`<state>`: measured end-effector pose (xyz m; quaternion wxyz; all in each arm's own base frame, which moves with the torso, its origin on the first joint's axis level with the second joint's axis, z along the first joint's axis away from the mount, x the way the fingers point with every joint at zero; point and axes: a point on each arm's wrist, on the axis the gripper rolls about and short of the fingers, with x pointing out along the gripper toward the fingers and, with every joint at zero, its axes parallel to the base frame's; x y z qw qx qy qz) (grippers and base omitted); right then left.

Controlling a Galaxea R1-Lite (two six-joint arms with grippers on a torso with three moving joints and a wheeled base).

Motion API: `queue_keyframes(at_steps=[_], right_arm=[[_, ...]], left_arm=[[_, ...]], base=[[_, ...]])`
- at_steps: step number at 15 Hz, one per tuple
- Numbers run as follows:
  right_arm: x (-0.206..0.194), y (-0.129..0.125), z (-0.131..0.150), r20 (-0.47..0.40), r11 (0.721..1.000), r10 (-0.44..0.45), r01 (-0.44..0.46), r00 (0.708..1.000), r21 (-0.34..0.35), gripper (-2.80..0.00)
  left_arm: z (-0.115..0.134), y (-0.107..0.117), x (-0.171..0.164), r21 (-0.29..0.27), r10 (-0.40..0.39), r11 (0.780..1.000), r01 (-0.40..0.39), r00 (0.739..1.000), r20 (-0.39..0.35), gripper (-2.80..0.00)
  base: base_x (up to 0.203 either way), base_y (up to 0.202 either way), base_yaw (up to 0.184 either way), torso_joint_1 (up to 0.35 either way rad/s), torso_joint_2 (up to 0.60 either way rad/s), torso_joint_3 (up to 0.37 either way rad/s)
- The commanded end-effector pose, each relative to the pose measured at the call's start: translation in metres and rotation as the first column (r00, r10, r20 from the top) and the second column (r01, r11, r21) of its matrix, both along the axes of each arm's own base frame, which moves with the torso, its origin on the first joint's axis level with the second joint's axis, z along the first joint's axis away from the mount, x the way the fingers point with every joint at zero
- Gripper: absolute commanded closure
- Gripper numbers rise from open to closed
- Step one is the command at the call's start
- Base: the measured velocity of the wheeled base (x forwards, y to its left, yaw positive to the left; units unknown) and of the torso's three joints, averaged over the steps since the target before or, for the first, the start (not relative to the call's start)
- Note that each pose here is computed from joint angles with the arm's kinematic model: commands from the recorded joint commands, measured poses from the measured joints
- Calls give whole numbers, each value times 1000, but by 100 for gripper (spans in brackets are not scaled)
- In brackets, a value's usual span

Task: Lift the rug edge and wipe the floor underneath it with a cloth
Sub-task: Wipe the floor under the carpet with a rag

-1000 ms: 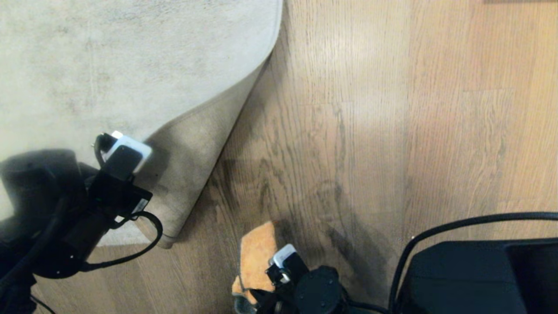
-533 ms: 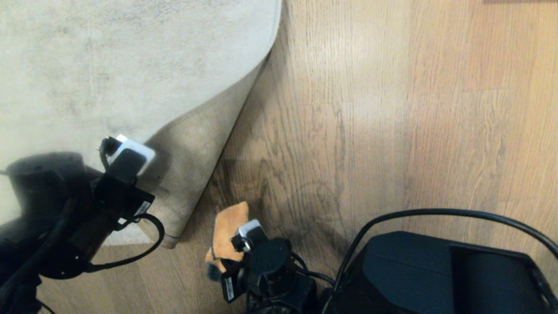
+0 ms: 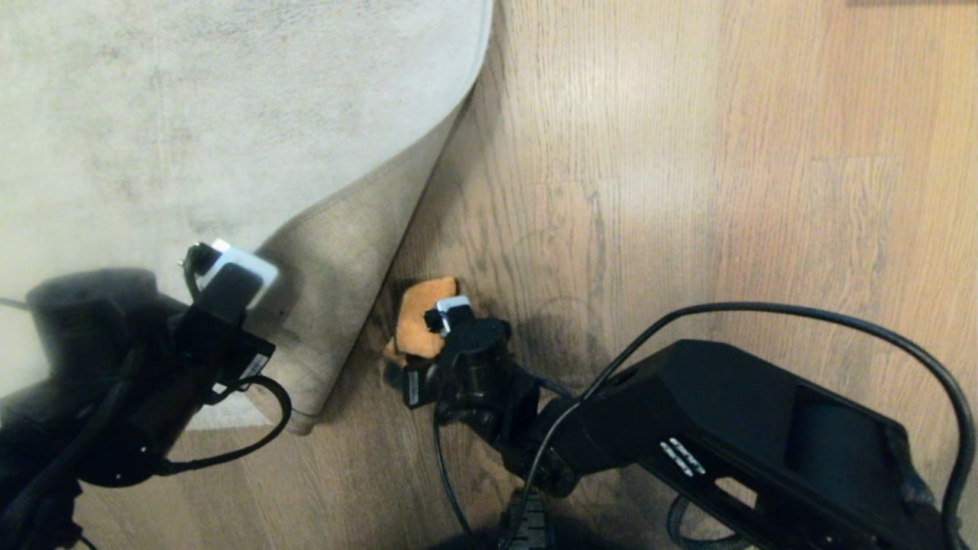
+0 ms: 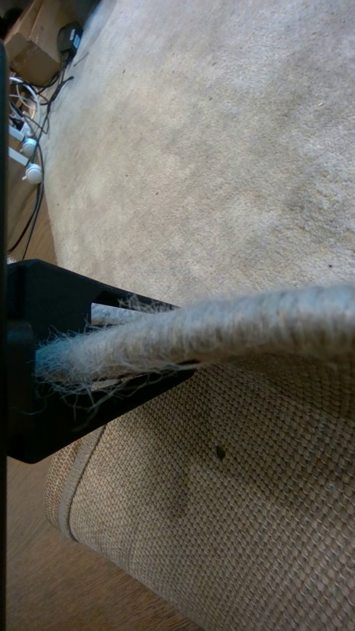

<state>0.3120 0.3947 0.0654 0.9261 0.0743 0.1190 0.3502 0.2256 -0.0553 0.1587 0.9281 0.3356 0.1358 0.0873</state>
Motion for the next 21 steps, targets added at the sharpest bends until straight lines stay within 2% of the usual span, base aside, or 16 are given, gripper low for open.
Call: queue_keyframes(at_steps=[1,4,6,12,15,18,21], right_arm=[[13,-11,26,37,998,-36,34,999,52,0],[21,-32,61,70,993,-79,72,994,98,0],[23,-49,77,73,990,-108,100,991,102,0],[-1,-113,83,-3,985,-169,169,986,28,0],[-28,-140,71,-67,984,-179,177,982,-32,0],[-59,-160,44,-118,983,-163,151,980,-99,0],[-99,-147,16,-136,991,-58,41,989,-124,0]], left_arm=[[-2,-1,2,5,2,1000,-1,1000,-5,0],[-2,-1,3,6,3,1000,-3,1000,-7,0],[-3,-1,2,7,3,1000,-3,1000,-9,0],[0,1,0,4,6,1000,-6,1000,1,0],[0,1,0,1,8,1000,-8,1000,5,0],[0,1,0,0,7,1000,-7,1000,5,0],[-1,1,1,-9,9,1000,-9,1000,2,0]], base=[[0,0,0,0,0,0],[0,0,0,0,0,0],[0,0,0,0,0,0],[0,0,0,0,0,0],[0,0,0,0,0,0],[0,0,0,0,0,0],[0,0,0,0,0,0]])
